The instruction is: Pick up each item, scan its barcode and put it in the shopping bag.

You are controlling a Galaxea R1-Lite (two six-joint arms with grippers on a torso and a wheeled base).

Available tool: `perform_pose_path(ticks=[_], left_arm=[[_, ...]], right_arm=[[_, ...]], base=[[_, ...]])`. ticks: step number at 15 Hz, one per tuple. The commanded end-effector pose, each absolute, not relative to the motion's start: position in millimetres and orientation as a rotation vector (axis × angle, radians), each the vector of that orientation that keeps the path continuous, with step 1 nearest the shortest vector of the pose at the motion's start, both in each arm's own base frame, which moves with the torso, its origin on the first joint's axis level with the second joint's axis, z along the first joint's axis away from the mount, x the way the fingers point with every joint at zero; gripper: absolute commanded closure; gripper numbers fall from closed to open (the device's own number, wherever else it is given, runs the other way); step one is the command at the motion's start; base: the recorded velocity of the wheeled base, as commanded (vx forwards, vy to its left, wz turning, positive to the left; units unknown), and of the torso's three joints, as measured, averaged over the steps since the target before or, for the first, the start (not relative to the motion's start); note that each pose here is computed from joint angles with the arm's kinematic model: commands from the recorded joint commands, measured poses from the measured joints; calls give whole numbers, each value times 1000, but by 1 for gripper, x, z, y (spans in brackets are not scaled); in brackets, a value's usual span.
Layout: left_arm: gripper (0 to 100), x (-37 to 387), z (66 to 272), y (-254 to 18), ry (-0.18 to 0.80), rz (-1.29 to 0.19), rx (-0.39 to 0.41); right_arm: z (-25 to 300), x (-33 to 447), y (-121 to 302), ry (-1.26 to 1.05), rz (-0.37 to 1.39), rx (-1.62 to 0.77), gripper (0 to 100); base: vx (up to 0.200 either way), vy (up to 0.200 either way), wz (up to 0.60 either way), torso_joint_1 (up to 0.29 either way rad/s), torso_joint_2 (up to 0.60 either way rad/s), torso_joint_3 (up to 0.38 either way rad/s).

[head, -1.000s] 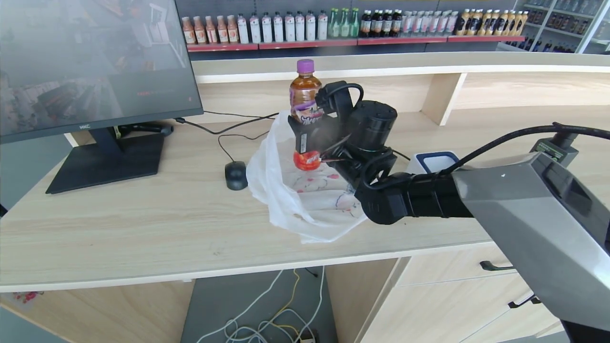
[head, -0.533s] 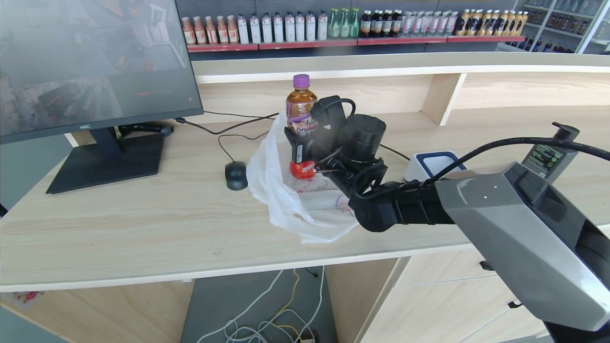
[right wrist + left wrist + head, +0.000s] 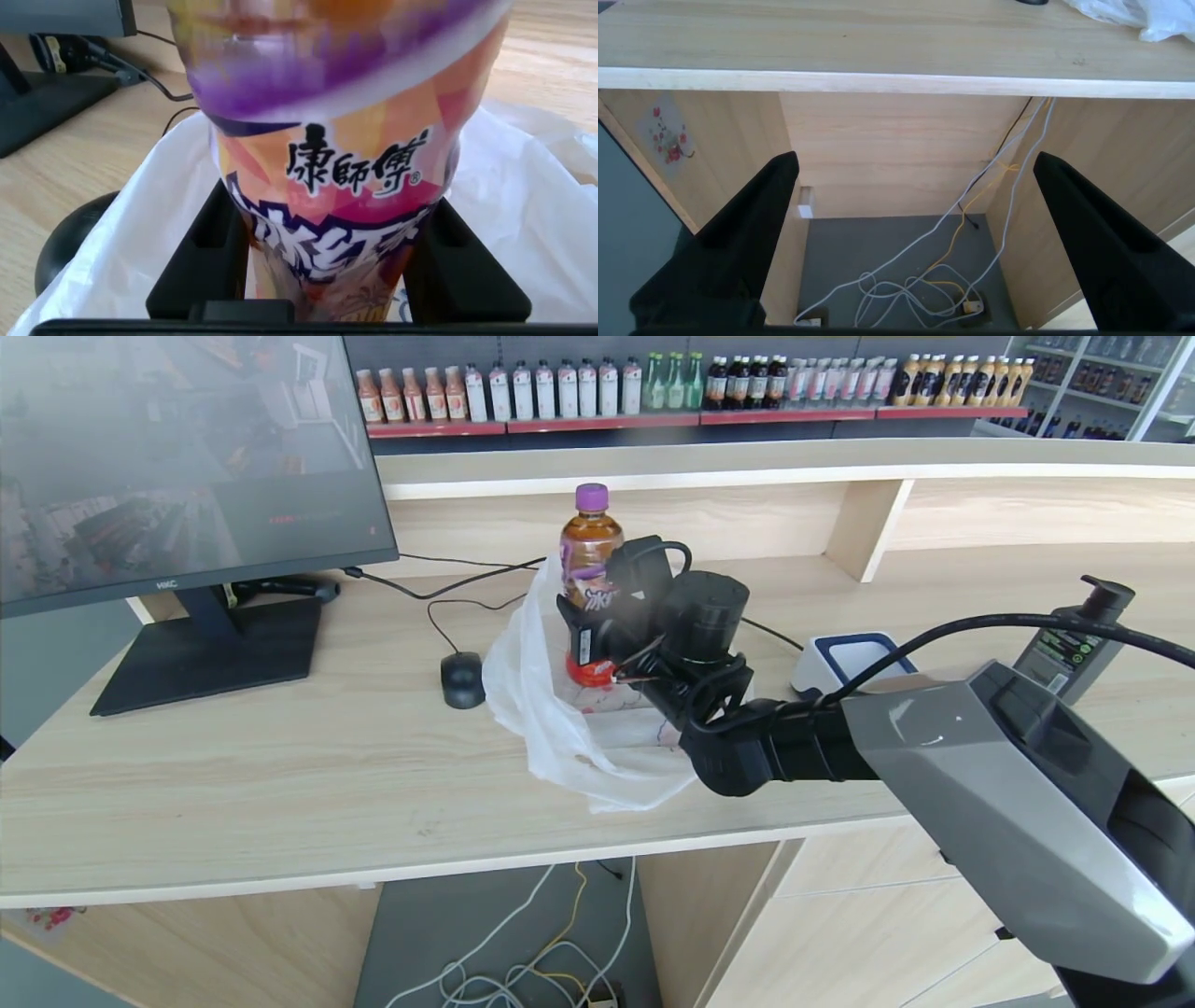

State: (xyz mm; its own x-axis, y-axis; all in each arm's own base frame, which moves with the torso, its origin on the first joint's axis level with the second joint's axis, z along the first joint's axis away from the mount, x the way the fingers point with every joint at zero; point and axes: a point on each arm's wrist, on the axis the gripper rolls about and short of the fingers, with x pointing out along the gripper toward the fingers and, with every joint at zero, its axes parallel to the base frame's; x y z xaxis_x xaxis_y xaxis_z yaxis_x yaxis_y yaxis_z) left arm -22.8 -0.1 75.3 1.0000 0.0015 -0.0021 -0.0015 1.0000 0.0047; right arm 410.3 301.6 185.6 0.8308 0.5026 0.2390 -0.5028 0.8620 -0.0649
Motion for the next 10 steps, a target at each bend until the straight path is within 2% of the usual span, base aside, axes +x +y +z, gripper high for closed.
perform_pose_path(ticks=[1, 10], left_arm=[[0, -23, 75, 0, 2, 3, 5], [0, -23, 75, 0, 2, 2, 6]], right_arm=[[182, 410, 303, -241, 538, 10, 100], [183, 408, 305, -239, 544, 13, 100]], base=[[0, 0, 0, 0, 0, 0], [0, 0, 0, 0, 0, 0]])
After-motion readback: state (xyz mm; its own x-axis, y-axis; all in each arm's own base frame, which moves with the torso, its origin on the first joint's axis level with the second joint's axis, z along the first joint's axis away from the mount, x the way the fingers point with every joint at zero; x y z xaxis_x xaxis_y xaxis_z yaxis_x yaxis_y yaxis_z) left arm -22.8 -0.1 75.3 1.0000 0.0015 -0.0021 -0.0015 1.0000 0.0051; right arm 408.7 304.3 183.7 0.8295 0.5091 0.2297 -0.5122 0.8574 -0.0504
